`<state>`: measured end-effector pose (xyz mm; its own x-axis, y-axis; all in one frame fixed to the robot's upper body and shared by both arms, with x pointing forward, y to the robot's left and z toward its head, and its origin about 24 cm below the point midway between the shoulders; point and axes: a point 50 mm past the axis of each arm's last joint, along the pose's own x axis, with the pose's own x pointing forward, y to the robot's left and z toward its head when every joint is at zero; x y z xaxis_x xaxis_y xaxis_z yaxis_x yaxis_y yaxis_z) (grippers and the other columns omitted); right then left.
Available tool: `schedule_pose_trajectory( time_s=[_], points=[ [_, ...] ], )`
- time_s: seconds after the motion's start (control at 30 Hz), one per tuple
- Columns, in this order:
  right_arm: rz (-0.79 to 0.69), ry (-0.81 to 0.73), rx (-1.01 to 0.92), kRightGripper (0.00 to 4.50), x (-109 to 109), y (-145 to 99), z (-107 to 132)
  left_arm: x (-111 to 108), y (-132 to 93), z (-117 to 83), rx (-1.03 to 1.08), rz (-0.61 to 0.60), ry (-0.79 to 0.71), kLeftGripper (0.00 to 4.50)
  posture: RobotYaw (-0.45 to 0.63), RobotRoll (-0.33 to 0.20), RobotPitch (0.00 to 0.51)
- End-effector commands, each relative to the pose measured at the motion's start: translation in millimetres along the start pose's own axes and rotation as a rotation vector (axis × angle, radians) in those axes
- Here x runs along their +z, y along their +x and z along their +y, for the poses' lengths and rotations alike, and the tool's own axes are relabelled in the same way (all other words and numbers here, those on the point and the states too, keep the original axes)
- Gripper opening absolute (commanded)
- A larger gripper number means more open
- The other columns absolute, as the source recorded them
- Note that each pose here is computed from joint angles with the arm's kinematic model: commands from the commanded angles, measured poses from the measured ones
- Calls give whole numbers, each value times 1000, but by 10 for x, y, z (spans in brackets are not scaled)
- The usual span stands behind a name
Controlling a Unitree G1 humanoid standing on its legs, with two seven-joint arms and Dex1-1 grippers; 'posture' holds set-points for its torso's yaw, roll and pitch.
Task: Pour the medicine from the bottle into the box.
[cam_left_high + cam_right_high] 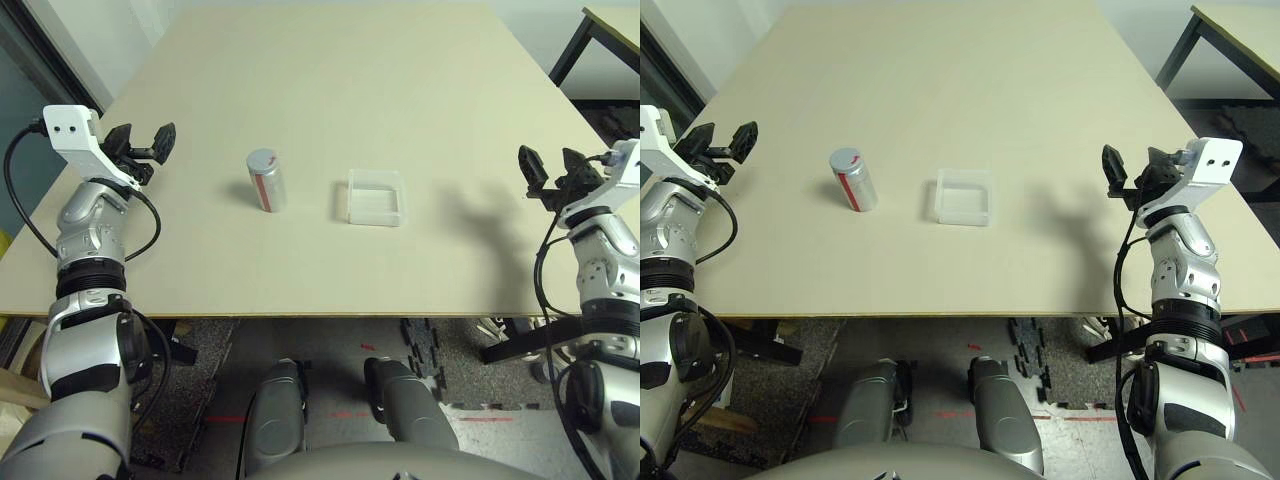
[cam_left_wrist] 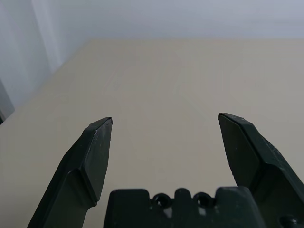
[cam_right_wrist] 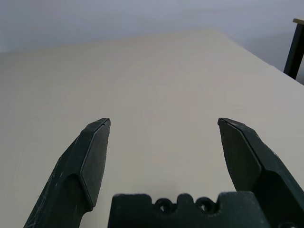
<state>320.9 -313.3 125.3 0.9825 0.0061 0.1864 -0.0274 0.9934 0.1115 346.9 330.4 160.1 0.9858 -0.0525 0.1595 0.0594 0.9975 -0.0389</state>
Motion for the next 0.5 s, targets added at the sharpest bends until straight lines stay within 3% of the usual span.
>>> schedule_pose_trajectory(
  time_s=[0.03, 0.3, 0.5],
  points=[
    [-8, 1, -35, 4500, 3, -16, -74, 33, -4, 45, 16, -2, 19, 4470, -82, 0, 136],
    [-23, -7, 18, 4500, 34, 49, 19, -6, -78, 97, 13, 12, 28, 4470, -74, 0, 125],
    [-29, -16, 150, 4500, 111, 107, 125, -1, -39, -6, -51, 15, 18, 4470, -79, 0, 125]
  ],
)
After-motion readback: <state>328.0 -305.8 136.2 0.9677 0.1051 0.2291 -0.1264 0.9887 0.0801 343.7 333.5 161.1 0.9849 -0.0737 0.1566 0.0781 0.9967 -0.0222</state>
